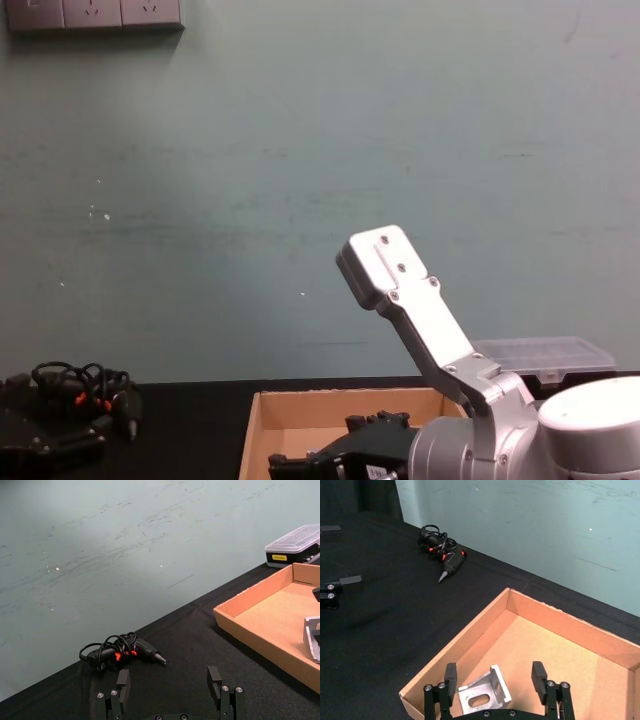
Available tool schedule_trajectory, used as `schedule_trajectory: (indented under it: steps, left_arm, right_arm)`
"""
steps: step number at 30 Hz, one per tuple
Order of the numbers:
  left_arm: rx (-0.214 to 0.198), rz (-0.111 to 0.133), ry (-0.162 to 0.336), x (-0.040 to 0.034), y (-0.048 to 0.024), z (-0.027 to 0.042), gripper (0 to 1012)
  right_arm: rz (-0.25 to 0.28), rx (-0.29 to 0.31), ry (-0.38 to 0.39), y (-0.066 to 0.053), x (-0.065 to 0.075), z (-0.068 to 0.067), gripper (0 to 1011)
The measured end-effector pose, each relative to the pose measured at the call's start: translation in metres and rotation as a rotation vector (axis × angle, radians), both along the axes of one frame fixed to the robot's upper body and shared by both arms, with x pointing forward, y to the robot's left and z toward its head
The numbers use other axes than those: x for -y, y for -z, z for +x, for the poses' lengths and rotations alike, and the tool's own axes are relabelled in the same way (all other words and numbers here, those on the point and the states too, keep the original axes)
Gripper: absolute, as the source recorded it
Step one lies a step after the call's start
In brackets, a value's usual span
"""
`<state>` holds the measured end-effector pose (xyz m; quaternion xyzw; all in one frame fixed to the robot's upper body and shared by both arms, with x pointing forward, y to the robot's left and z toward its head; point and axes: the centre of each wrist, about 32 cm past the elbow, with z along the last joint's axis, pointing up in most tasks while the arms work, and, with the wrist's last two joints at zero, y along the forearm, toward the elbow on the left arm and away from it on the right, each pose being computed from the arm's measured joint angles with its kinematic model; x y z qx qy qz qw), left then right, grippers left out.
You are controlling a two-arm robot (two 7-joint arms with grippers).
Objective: Use one hand to pick up the angle iron from the table and place it into the box.
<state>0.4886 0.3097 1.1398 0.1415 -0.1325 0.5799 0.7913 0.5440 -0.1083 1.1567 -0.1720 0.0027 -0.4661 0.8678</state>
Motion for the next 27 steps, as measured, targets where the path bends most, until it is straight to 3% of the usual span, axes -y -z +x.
schedule_trajectory:
  steps: [3, 13, 18, 27]
  left_arm:
    - [0.000, 0.000, 0.000, 0.0000, 0.0000, 0.0000, 1011]
    - [0.000, 0.000, 0.000, 0.0000, 0.0000, 0.0000, 1011]
    - [0.000, 0.000, 0.000, 0.0000, 0.0000, 0.0000, 1011]
    - [0.000, 0.000, 0.000, 0.0000, 0.0000, 0.0000, 1011]
  right_arm:
    - [-0.002, 0.005, -0.005, 0.000, 0.000, 0.000, 1003]
    - [0.004, 0.060, -0.011, -0.009, 0.010, -0.008, 1002]
    - [0.014, 0.086, 0.004, -0.011, 0.022, -0.014, 1002]
    - [0.041, 0.141, 0.092, -0.013, 0.059, -0.025, 1003]
